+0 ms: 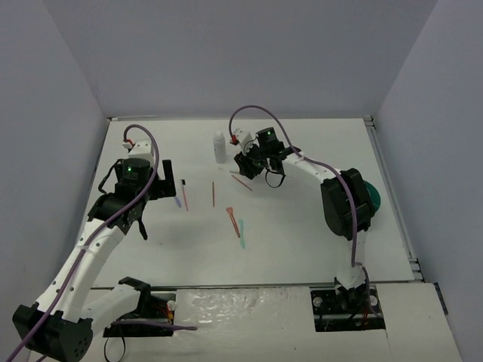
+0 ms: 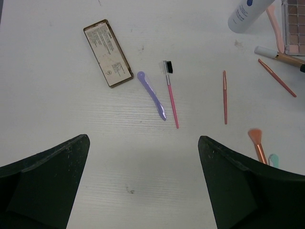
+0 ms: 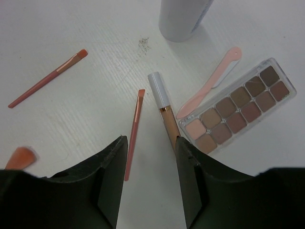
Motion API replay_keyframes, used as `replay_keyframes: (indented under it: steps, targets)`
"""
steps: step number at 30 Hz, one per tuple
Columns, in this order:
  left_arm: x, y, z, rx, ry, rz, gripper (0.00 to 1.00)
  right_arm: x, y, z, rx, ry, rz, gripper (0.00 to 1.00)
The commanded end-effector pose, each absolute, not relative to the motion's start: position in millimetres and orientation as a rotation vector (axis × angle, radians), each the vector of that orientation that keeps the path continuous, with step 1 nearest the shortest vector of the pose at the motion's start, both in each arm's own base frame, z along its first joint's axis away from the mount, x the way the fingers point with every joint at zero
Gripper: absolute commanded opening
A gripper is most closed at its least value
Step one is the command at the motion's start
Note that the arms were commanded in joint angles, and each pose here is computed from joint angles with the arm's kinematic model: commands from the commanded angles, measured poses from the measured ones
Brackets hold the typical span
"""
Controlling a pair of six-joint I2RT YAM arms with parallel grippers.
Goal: Organize the makeup
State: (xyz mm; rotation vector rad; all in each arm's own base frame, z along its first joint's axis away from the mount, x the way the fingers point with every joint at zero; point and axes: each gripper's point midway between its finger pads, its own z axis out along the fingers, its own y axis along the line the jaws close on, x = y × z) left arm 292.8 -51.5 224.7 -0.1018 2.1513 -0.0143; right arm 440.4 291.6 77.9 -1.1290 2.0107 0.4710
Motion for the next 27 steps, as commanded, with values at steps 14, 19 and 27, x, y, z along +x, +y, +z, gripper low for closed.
replay_keyframes:
  steps: [14, 19, 27]
  targets:
    - [302.0, -48.1, 240.3, -0.126, 2.102, -0.016, 0.97, 480.3, 315.9, 67.8, -1.214, 1.91, 0.384, 0.34]
    - [302.1, -47.8, 239.8, -0.129, 2.104, -0.016, 0.97, 479.1, 316.8, 54.1, -1.22, 1.932, 0.4, 0.31]
    - [301.9, -48.5, 239.6, -0.125, 2.106, -0.019, 0.97, 468.0, 315.5, 41.5, -1.23, 1.964, 0.42, 0.24]
